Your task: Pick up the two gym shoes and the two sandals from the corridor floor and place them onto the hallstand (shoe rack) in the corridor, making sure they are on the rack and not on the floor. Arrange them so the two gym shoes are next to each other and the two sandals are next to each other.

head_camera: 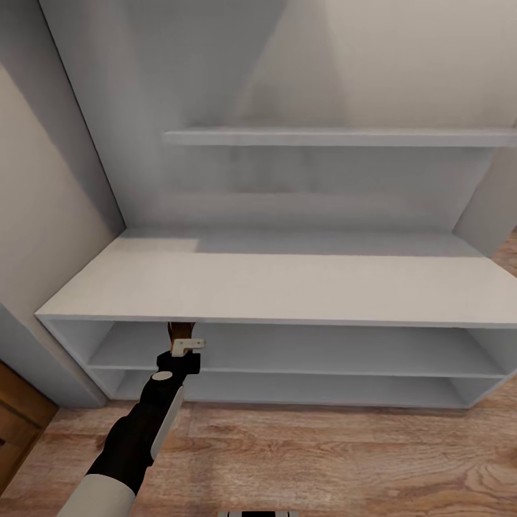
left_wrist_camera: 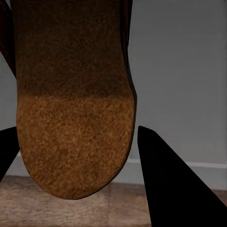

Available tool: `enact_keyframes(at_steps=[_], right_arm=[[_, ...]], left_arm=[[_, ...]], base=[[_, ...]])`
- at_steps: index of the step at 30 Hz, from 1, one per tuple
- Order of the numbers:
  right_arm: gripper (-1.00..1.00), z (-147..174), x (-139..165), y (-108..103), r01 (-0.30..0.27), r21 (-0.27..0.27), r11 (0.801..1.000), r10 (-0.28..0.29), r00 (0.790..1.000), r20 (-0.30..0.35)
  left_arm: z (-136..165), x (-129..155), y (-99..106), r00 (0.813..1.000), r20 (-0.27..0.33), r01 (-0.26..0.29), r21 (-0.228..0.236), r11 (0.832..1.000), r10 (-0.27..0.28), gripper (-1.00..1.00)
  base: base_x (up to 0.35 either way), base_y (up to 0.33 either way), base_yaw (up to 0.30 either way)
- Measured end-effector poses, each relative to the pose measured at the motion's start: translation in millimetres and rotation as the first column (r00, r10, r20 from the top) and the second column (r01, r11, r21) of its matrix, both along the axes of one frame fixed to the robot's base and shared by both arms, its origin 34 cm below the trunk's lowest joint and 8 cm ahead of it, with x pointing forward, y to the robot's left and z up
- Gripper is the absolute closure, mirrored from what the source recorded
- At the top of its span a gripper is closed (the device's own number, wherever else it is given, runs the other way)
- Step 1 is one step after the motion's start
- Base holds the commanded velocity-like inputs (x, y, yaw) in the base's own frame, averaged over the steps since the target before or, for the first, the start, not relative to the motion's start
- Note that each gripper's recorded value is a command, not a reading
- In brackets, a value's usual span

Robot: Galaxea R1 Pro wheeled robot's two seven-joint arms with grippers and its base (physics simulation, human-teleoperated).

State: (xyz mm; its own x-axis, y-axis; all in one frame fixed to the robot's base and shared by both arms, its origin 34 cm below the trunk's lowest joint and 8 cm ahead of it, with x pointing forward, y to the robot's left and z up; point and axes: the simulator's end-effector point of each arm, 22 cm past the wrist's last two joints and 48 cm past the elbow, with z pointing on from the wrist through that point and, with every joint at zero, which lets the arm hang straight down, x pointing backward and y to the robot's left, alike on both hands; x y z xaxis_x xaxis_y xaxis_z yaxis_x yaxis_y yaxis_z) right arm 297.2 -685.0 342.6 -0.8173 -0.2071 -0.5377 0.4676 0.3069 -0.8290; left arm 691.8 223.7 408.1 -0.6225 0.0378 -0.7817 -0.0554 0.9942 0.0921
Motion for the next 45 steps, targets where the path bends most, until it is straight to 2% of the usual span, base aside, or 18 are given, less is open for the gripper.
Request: enact_keyframes(at_steps=[45], right_arm=[[1.0, -0.6, 0.3, 0.8, -0.001, 0.001, 1.0, 0.001, 1.0, -0.001]], left_arm=[[-6.1, -2.7, 0.0, 1.0, -0.014, 0.001, 0.002, 1.0, -0.001, 1.0]], base=[[0.018, 0.0, 0.0]])
